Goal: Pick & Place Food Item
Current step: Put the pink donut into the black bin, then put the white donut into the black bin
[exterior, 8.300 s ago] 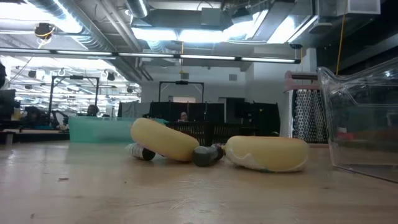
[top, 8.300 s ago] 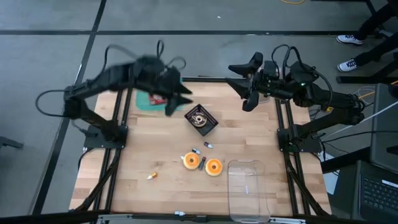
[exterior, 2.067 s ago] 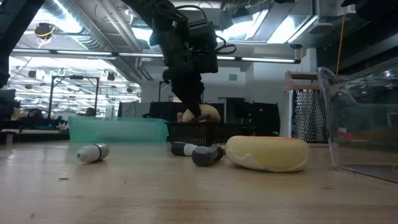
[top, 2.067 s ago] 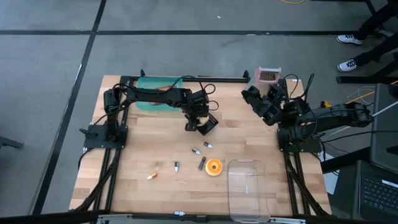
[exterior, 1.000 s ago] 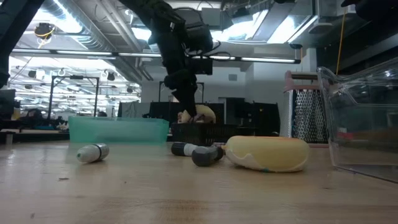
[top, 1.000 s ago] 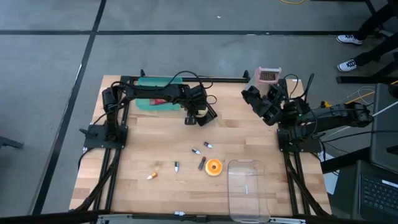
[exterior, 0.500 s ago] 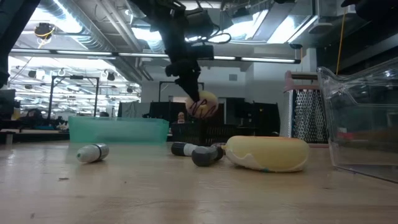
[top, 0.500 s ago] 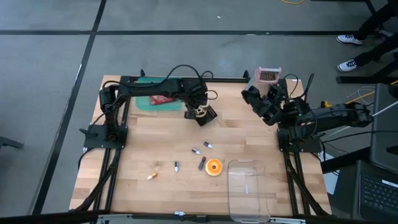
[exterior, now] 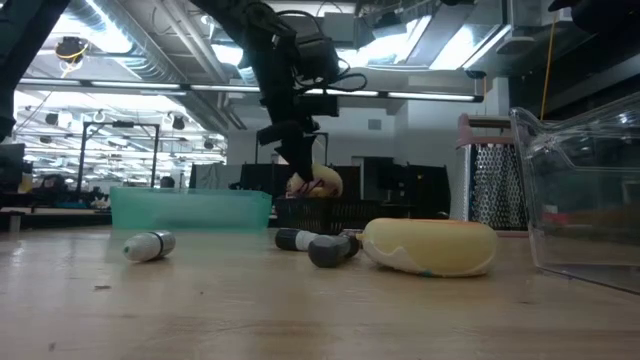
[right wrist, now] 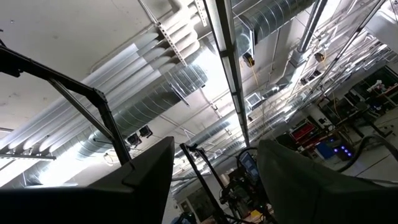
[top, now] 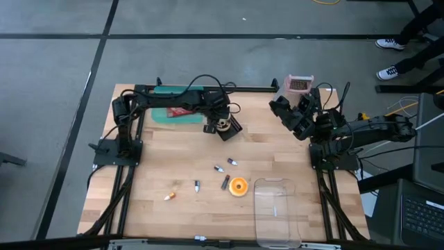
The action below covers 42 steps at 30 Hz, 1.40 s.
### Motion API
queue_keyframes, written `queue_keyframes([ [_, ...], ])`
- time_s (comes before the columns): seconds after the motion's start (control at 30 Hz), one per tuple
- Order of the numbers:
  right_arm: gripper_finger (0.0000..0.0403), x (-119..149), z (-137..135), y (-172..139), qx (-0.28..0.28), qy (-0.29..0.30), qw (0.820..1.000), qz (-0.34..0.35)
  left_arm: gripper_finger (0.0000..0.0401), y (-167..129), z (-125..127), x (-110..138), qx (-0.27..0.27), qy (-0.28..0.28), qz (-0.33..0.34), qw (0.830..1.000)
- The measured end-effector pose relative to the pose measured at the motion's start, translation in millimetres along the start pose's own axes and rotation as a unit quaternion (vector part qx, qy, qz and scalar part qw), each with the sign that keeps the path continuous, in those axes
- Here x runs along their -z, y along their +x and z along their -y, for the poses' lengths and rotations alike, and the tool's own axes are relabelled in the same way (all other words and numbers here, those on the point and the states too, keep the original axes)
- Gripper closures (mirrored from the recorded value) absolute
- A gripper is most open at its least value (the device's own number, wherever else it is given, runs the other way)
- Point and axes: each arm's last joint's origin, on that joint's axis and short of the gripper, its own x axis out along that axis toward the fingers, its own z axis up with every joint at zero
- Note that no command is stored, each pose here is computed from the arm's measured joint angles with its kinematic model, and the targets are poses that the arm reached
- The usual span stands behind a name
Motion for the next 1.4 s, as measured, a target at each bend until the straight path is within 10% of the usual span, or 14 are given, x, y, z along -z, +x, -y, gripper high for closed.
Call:
queue_keyframes([
  [0.5, 0.0175, 0, 0, 0, -0.005, 0.011, 1.0, -0.003, 0.0374, 17, 5, 0, 0.038, -0.006, 0.005, 0.999],
  [1.4, 0.0175, 0, -1, 0, -0.009, 0.009, 1.0, -0.007, 0.0129, -7, 11, -6, 0.136, -0.068, 0.07, 0.986],
])
